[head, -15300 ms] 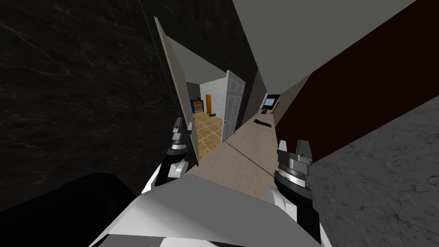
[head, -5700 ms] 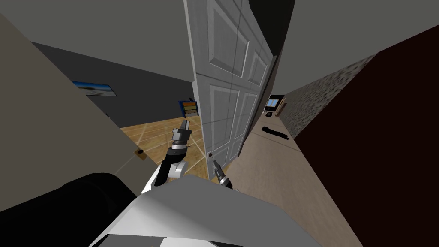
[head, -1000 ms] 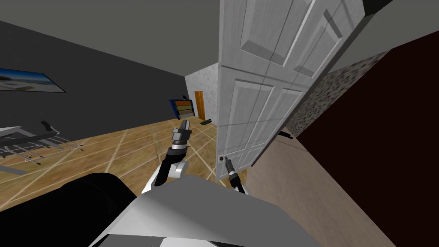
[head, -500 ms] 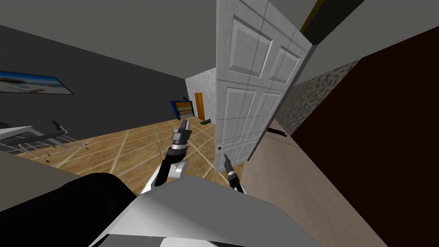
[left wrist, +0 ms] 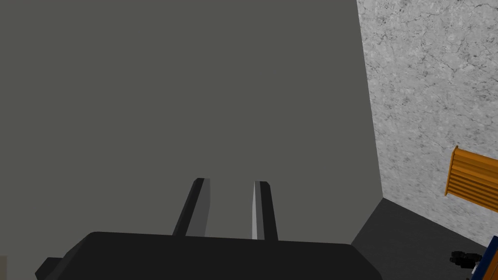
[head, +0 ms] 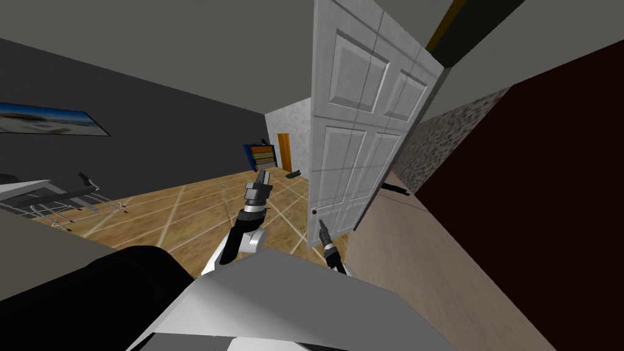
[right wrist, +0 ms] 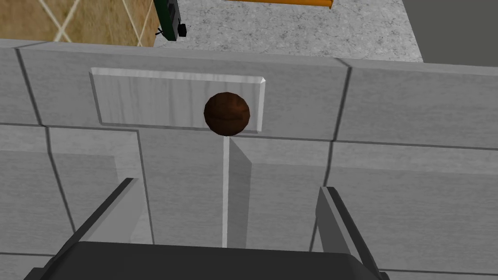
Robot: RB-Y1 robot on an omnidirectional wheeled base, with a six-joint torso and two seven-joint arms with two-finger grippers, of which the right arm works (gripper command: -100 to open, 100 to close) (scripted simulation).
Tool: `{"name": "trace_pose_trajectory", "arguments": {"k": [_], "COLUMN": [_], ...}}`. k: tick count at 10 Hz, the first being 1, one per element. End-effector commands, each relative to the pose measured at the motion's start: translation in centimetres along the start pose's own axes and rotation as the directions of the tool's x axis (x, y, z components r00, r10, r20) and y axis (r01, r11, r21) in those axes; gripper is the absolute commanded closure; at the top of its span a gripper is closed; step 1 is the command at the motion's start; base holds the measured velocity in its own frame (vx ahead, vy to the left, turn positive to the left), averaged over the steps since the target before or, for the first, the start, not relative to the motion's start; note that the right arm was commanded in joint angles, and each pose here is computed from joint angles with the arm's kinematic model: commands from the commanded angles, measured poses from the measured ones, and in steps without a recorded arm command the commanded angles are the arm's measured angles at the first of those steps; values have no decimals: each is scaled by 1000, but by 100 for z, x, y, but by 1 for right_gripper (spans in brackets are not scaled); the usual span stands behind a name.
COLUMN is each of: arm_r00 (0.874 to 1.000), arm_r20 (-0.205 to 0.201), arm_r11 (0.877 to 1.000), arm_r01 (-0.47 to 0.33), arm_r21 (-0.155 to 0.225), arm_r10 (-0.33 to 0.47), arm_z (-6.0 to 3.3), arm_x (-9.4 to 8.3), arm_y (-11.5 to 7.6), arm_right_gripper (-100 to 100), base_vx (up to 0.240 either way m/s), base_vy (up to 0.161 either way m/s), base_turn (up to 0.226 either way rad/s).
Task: Push the door open
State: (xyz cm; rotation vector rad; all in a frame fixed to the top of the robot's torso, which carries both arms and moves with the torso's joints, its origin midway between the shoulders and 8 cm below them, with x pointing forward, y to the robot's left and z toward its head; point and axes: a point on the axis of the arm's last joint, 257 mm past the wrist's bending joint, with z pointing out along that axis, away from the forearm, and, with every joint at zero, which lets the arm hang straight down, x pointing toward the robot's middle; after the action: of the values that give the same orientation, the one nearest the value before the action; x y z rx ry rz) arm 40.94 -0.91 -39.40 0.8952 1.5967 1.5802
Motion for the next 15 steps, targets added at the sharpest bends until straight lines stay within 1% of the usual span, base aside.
{"name": "trace_pose_trajectory", "arguments": {"k": [1, 4, 6, 7, 12, 13, 14, 15], "arm_r00": [1000, 1000, 1000, 1000, 1000, 999, 999, 998], "arm_r20": [4, 11, 11, 11, 11, 34, 41, 57], "arm_r11": [1000, 1000, 1000, 1000, 1000, 1000, 1000, 1000], "arm_r01": [2, 1, -1, -1, -1, 6, 7, 9], "arm_r21": [-4, -12, -13, -13, -13, -2, -1, 1], "arm_r10": [-2, -1, 1, 1, 1, -6, -7, -9], "arm_z": [-8, -13, -13, -13, -13, -27, -26, -23], "arm_x": [-16, -18, -12, -12, -12, -127, -162, -237], "arm_y": [2, 15, 20, 20, 20, -18, -20, -22], "arm_right_gripper": [-100, -100, -100, 100, 100, 100, 100, 100], "base_vx": [203, 214, 123, -15, -12, 52, 112, 114], "base_vy": [149, 105, 75, -6, -8, 73, 124, 144], "base_turn": [19, 24, 0, 10, 2, -36, -57, -47]}}
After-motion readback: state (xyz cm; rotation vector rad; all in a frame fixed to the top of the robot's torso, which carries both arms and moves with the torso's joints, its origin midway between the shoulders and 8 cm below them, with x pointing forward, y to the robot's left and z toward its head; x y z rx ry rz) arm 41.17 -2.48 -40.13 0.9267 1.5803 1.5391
